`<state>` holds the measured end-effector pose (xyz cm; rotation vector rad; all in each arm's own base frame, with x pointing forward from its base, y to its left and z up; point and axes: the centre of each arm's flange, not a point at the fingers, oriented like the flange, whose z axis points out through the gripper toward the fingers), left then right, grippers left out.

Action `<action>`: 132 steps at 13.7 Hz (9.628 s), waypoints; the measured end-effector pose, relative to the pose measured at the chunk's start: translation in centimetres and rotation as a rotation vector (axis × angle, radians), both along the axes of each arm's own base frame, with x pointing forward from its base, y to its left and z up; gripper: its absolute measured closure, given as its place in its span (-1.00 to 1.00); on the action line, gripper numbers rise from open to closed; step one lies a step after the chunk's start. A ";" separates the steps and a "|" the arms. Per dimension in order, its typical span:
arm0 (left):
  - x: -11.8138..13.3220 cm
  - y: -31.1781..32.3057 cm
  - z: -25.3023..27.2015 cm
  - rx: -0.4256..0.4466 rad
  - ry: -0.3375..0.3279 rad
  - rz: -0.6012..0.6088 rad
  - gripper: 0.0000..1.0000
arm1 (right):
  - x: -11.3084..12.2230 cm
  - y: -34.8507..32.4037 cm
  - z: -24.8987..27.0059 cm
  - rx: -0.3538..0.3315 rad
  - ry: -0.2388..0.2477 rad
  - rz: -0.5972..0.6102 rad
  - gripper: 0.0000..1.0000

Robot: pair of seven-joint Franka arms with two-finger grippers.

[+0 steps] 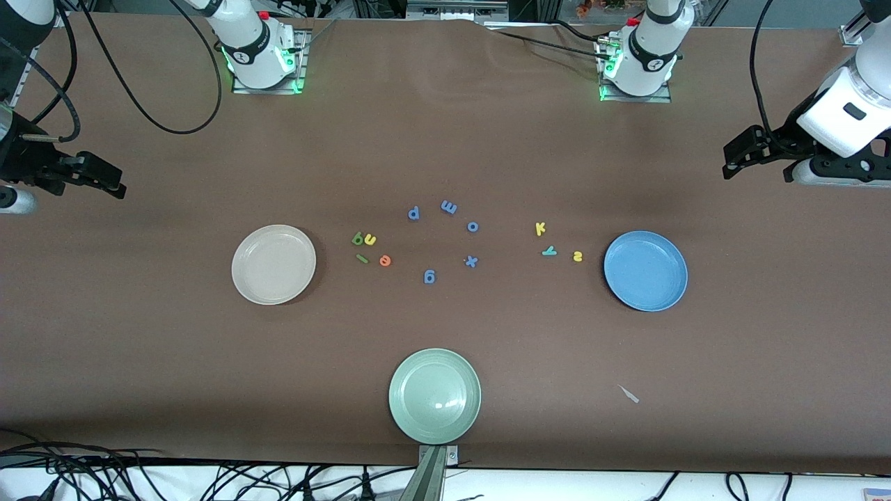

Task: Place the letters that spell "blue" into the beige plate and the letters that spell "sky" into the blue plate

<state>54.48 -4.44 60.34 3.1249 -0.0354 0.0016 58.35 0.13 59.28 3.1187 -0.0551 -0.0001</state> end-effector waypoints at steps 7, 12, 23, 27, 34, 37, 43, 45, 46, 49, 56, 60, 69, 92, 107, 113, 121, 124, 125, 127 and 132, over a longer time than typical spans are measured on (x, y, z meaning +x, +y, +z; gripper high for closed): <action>0.0 0.0 0.0 0.000 0.000 0.000 -1.00 | 0.0 0.8 0.0 0.000 0.001 0.014 -1.00; 0.0 0.0 0.0 0.000 0.000 0.000 -1.00 | 0.0 0.8 0.0 0.000 0.002 0.014 -1.00; 0.0 0.0 0.0 0.000 0.000 0.000 -1.00 | 0.0 0.9 0.0 0.000 0.002 0.015 -1.00; 0.0 0.0 0.0 0.000 0.000 0.000 -1.00 | 0.0 1.0 0.0 0.000 0.002 0.016 -1.00; 0.0 0.0 0.0 0.000 0.000 0.000 -1.00 | 0.0 1.0 0.0 0.000 0.002 0.017 -1.00; 0.0 0.4 0.0 0.000 0.000 0.007 -1.00 | 0.0 1.0 0.0 0.000 0.002 0.017 -1.00; 0.1 0.8 0.0 0.000 0.000 0.015 -1.00 | 0.0 1.0 0.0 0.000 0.002 0.017 -1.00; 0.1 0.8 0.0 0.000 0.000 0.015 -1.00 | 0.0 1.0 0.0 0.000 0.002 0.017 -1.00; 0.1 0.8 0.0 0.000 0.000 0.015 -1.00 | 0.0 1.0 0.0 0.000 0.002 0.017 -1.00; 0.1 1.0 0.0 0.000 0.000 0.018 -1.00 | 0.0 1.0 0.0 0.000 0.002 0.017 -1.00; 0.1 1.1 0.0 0.000 0.000 0.019 -1.00 | 0.0 1.0 0.0 0.000 0.002 0.017 -1.00; 0.0 1.1 0.0 0.000 0.005 0.020 -1.00 | 0.0 1.0 0.0 0.000 0.002 0.017 -1.00; 0.0 1.0 -0.1 0.000 0.006 0.019 -1.00 | 0.0 1.0 0.0 0.000 0.002 0.017 -1.00; 0.0 0.6 -0.1 0.000 0.007 0.010 -1.00 | 0.0 1.0 0.0 0.000 0.002 0.017 -1.00; 6.5 -12.0 -23.1 0.007 0.242 -0.129 -1.00 | -0.9 2.8 -1.4 -0.002 0.106 0.049 -1.00; 7.0 -16.3 -32.2 0.010 0.211 -0.085 -1.00 | 0.4 4.2 -4.7 0.005 0.156 0.069 -1.00; 3.7 -16.2 -41.8 0.031 0.172 -0.090 -0.24 | 3.1 8.0 -9.9 0.007 0.122 0.121 -1.00; 2.9 -16.1 -42.6 0.037 0.187 -0.075 -0.15 | 3.3 9.9 -13.7 0.016 0.106 0.150 -1.00; 2.7 -16.2 -42.8 0.038 0.191 -0.074 -0.15 | 3.3 10.9 -15.2 0.020 0.090 0.152 -1.00; 2.4 -16.4 -43.0 0.040 0.197 -0.074 -0.08 | 2.6 13.1 -17.9 0.028 0.071 0.126 -1.00; 2.6 -16.5 -42.9 0.035 0.179 -0.073 0.56 | 0.9 19.2 -22.2 0.049 0.074 0.042 -1.00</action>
